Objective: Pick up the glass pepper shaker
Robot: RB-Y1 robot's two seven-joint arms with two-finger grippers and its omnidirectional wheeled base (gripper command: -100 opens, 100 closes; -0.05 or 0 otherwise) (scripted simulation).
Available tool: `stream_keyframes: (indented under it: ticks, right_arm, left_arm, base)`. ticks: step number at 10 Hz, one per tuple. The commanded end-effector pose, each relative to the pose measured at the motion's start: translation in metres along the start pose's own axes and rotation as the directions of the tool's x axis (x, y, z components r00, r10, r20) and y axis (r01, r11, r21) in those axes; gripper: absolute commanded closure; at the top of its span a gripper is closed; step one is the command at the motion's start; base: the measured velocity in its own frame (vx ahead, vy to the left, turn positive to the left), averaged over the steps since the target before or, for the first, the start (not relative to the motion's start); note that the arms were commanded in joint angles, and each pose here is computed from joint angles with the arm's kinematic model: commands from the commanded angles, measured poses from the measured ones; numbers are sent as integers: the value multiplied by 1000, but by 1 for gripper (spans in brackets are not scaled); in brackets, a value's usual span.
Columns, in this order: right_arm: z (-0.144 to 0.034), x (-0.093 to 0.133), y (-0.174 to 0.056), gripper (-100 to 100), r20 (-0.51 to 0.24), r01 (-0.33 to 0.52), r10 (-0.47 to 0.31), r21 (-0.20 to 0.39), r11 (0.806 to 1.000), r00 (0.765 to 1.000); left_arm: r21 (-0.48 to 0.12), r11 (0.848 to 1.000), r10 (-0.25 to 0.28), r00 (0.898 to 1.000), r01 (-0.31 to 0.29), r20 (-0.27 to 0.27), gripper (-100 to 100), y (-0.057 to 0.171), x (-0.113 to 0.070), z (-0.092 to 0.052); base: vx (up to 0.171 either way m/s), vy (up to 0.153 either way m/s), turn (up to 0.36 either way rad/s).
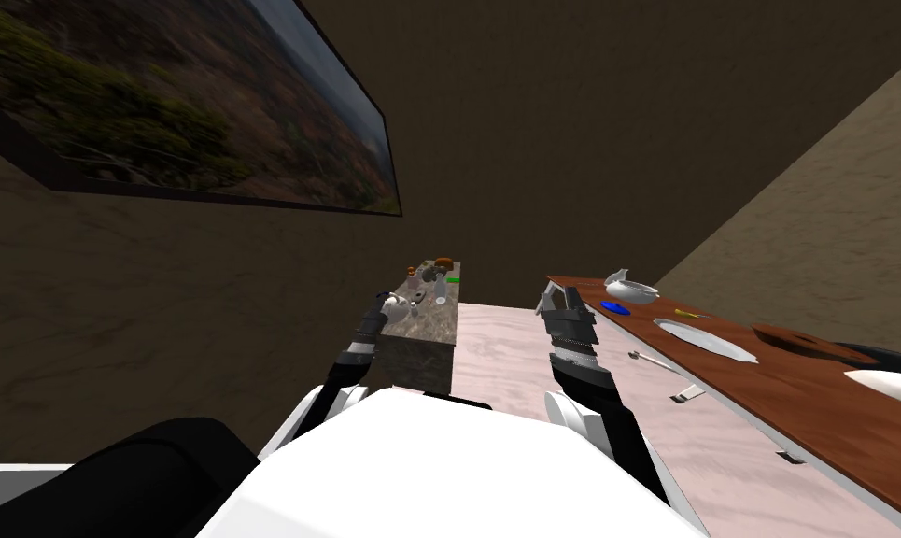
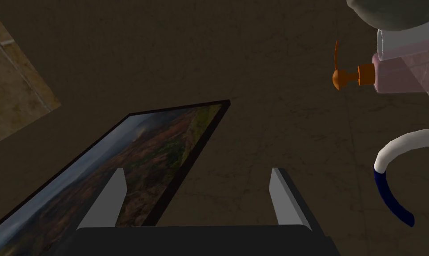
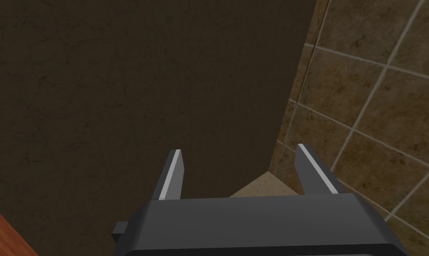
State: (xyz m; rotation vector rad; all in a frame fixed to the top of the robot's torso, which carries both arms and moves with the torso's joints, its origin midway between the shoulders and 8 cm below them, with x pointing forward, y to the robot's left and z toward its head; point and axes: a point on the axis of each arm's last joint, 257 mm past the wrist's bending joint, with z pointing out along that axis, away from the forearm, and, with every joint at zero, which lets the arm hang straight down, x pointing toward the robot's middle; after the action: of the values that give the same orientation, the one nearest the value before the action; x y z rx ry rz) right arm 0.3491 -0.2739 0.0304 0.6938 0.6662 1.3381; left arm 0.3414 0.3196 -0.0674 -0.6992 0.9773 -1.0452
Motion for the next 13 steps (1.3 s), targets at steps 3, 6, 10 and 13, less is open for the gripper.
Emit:
stream_keyframes:
  ticks: [3, 6, 10, 13]
  right_arm:
    - [0, 0, 0, 0, 0, 0, 0, 0, 1000, 1000]
    - [0, 0, 0, 0, 0, 0, 0, 0, 1000, 1000]
    - [0, 0, 0, 0, 0, 0, 0, 0, 1000, 1000]
    - [0, 0, 0, 0, 0, 0, 0, 0, 1000, 1000]
  left_arm:
    - [-231, 973, -11, 998, -2, -54, -100, 71, -19, -39]
    - [-373, 928, -15, 997, -14, -75, -100, 108, -32, -74]
    - [-559, 828, -17, 996, -37, -92, -100, 154, -57, -132]
    - [-671, 739, -14, 995, -55, -98, -100, 178, -77, -175]
  base:
    - [-8, -209, -86]
    - [10, -156, -70]
    - [28, -147, -114]
    - [26, -92, -90]
